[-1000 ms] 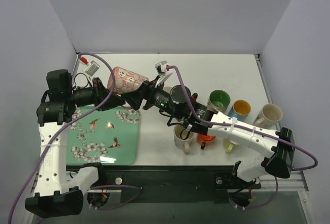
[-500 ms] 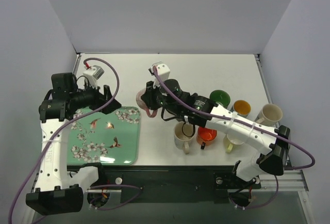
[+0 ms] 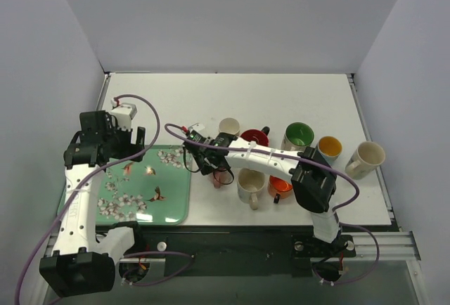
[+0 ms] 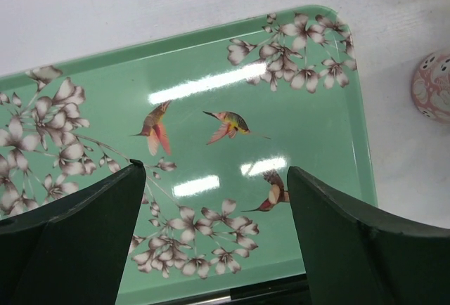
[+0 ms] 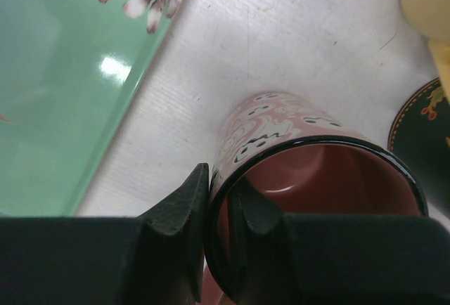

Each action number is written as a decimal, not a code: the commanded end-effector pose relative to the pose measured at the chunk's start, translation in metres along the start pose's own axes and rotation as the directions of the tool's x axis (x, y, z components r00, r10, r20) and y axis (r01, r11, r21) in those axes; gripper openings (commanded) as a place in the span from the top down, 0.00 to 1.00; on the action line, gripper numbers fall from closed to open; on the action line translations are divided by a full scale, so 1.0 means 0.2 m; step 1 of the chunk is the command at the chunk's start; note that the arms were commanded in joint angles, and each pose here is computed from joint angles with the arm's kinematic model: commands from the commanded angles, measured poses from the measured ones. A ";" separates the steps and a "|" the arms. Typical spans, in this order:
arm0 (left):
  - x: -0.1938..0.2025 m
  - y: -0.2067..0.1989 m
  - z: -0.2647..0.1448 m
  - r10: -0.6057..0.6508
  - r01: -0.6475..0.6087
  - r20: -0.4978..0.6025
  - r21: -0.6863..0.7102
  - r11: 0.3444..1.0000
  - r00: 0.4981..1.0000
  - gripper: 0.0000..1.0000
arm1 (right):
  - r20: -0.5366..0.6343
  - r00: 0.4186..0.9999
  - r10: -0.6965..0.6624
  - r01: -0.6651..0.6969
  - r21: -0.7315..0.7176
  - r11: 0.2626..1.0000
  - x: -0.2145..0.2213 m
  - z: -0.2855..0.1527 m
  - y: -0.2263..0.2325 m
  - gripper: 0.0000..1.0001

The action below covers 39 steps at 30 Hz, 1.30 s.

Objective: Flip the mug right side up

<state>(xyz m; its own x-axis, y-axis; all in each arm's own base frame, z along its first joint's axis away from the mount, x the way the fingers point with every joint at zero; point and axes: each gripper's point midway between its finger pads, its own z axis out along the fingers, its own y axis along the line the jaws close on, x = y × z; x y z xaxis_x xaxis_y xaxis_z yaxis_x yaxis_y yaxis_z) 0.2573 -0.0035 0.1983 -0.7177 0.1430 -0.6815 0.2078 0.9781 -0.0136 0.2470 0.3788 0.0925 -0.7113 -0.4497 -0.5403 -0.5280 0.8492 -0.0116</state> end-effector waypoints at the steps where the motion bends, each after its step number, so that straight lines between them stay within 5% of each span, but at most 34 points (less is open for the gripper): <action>1: -0.09 0.06 0.01 0.055 -0.050 0.088 -0.058 0.997 0.995 0.07 | 0.023 0.999 0.033 -0.032 -0.006 0.999 -0.07 -0.05 0.00 1.00; 6: -0.10 0.08 0.05 0.066 -0.059 0.112 -0.065 0.996 0.992 0.07 | -0.024 0.999 0.049 -0.049 -0.010 0.999 -0.02 0.01 -0.01 0.97; 7: -0.11 0.08 0.06 0.065 -0.058 0.112 -0.068 0.996 0.992 0.07 | -0.024 0.998 0.055 -0.055 -0.014 0.998 -0.02 0.00 -0.02 0.76; 9: -0.11 0.08 0.06 0.067 -0.059 0.121 -0.068 0.996 0.990 0.06 | -0.001 0.999 0.050 -0.050 -0.017 0.999 -0.06 -0.06 -0.03 0.51; 15: -0.17 0.08 0.07 0.077 -0.067 0.168 -0.063 0.996 0.983 0.06 | 0.175 0.984 0.013 -0.006 -0.042 0.999 -0.26 -0.44 -0.09 0.08; 17: -0.21 0.08 0.08 0.070 -0.060 0.189 -0.059 0.996 0.979 0.06 | 0.245 0.969 -0.009 0.021 -0.045 0.999 -0.31 -0.59 -0.13 0.07; 20: -0.26 0.07 0.15 0.071 -0.063 0.265 -0.039 0.997 0.962 0.06 | 0.411 0.910 -0.049 -0.034 0.192 0.981 -0.39 -0.81 -0.44 0.07; 23: -0.36 0.14 0.23 0.009 0.037 0.429 -0.099 0.994 0.903 0.05 | 0.573 0.819 0.027 -0.248 0.312 0.917 -0.35 -0.95 -0.87 0.03; 24: -0.30 0.15 0.28 -0.013 0.064 0.428 -0.105 0.992 0.904 0.05 | 0.558 0.827 0.070 -0.273 0.290 0.917 -0.27 -0.89 -0.92 0.03; 27: -0.38 0.17 0.32 0.038 0.039 0.541 -0.131 0.991 0.840 0.05 | 0.643 0.732 0.225 -0.501 0.284 0.818 -0.15 -1.01 -1.34 0.05; 30: -0.29 0.15 0.44 0.047 0.019 0.511 -0.122 0.992 0.858 0.05 | 0.696 0.684 0.218 -0.607 0.377 0.700 0.07 -1.07 -1.62 0.04; 34: -0.25 0.17 0.53 -0.049 0.118 0.492 -0.111 0.987 0.869 0.05 | 0.728 0.648 0.224 -0.685 0.428 0.589 0.31 -1.06 -1.82 0.04; 39: -0.20 0.20 0.55 -0.111 0.212 0.554 -0.121 0.970 0.825 0.05 | 0.780 0.590 0.209 -0.758 0.445 0.477 0.52 -1.02 -1.94 0.03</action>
<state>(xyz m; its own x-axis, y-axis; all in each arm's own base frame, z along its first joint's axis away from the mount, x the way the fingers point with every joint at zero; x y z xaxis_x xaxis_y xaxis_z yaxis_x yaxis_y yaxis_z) 0.3559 0.0068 0.1235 -0.3967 0.0057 -0.9179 0.0491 0.9987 -0.0150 0.2821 -0.0336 0.2014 -0.3161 0.1143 -0.9418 0.4216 0.9062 -0.0315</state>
